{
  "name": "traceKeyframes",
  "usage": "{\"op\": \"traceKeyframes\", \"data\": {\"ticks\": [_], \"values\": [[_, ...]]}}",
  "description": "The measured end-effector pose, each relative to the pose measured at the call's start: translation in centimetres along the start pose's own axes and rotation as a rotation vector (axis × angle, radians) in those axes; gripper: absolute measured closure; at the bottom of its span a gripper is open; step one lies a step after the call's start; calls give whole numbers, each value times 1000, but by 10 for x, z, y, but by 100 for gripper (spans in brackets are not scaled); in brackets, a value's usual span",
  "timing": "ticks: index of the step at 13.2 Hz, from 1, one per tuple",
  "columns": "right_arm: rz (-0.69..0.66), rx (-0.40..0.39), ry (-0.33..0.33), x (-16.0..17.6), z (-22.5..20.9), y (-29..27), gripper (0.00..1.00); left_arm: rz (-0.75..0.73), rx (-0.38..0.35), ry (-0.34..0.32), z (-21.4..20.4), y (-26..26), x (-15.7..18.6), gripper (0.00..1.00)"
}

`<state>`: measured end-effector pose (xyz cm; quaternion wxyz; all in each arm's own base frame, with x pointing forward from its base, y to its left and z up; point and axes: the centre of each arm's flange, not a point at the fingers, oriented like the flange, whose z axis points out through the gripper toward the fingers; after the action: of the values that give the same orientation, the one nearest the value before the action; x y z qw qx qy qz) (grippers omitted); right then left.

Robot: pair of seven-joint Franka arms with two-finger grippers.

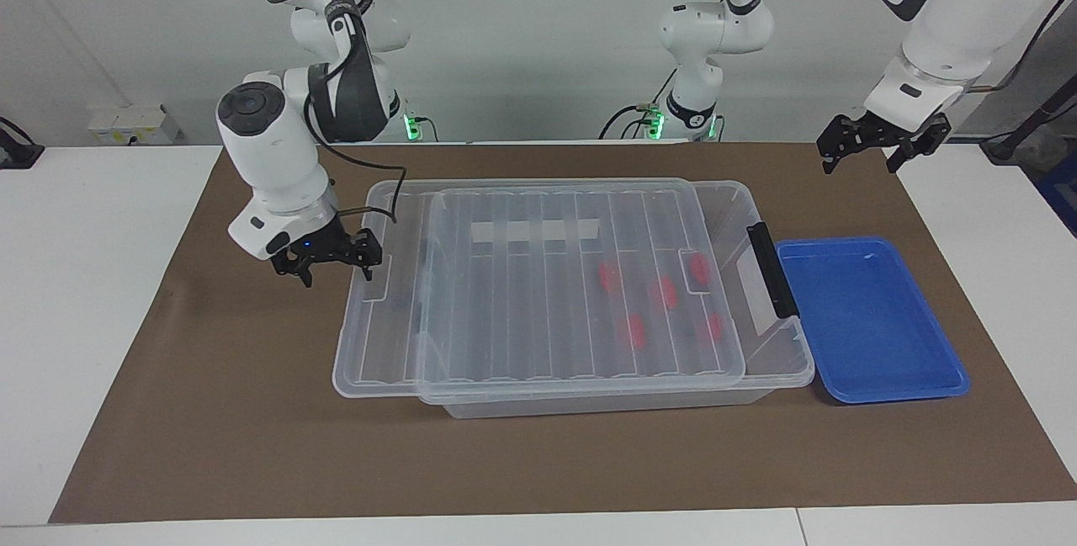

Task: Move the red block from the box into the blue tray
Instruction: 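Grip the clear lid edge with the right gripper and slide it open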

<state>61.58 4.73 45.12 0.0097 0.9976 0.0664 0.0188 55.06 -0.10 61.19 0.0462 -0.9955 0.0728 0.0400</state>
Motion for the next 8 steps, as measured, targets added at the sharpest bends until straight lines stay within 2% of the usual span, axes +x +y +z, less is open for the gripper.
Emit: {"op": "traceKeyframes", "data": {"ticks": [8], "values": [[-158,0,-20,-11,9,60,0,0,0,0,0,0,0,0]]}}
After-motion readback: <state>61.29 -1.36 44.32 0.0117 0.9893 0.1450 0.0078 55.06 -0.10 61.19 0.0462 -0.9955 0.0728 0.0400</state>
